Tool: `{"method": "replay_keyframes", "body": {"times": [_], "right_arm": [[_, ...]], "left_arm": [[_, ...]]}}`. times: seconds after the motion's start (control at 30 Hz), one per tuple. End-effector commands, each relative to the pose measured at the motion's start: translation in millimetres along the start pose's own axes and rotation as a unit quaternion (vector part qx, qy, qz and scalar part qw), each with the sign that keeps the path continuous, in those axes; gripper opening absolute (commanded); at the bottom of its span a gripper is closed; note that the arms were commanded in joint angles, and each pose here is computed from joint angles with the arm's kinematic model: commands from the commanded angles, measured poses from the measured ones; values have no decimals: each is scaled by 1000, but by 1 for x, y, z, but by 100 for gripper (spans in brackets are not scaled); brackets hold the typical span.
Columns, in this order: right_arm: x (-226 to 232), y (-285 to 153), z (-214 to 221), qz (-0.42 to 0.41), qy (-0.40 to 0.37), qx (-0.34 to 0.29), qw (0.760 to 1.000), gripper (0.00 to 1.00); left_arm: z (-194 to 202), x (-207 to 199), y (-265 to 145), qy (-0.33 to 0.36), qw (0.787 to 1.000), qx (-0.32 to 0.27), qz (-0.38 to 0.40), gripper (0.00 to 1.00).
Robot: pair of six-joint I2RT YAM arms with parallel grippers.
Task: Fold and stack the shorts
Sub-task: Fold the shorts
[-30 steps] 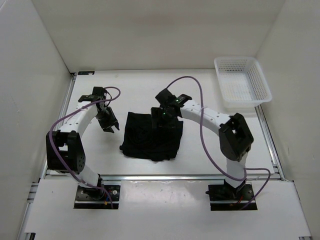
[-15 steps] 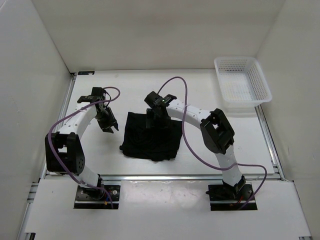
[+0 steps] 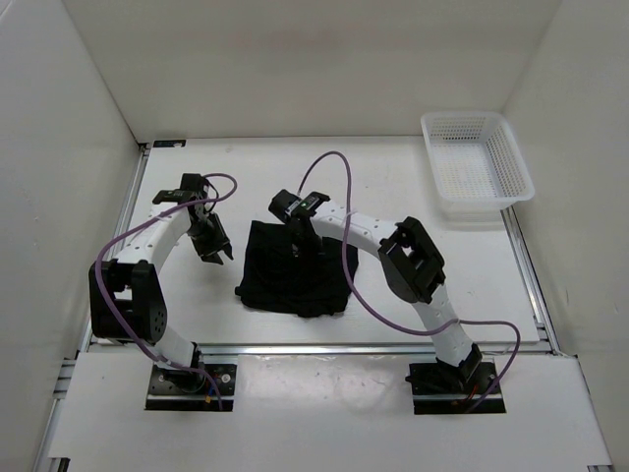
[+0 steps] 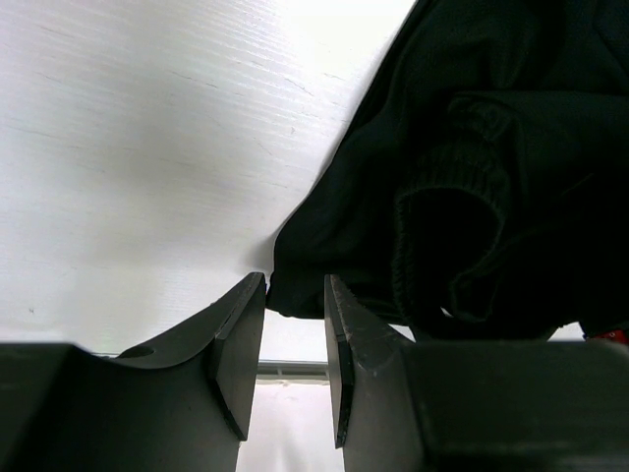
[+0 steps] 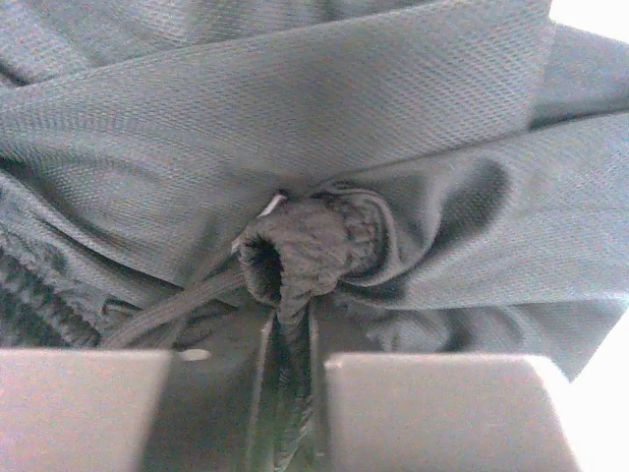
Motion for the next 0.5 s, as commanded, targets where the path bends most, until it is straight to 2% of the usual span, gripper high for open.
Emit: {"method": "replay_keyframes", "body": {"times": [0.0, 0.07, 0.23, 0.33, 0.4, 0.47], "right_arm": [[-7, -33, -5, 4, 5, -35, 999, 8], [-3, -41, -2, -1, -7, -43, 999, 1], [11, -71, -5, -32, -33, -76, 996, 0], [26, -92, -10, -57, -49, -98, 992, 0], [35, -94, -9, -71, -66, -94, 991, 0], [49, -100, -12, -92, -81, -96, 988, 0]], "left_arm": [[0, -1, -8, 10, 1000, -16, 13, 42], [-3, -3, -10, 15, 1000, -21, 15, 42], [-5, 0, -8, 14, 1000, -21, -2, 42], [-6, 3, 13, 12, 1000, -7, -9, 42], [-7, 3, 28, 10, 1000, 6, -12, 39], [-9, 7, 47, 9, 999, 30, -20, 28]]}}
Point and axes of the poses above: each gripper's point midway between its finger pads, its own y axis out along the fingers, its own x axis along the line the jaws close on, z = x × y, the point moved 6 cm from there along -y, back along the fingers
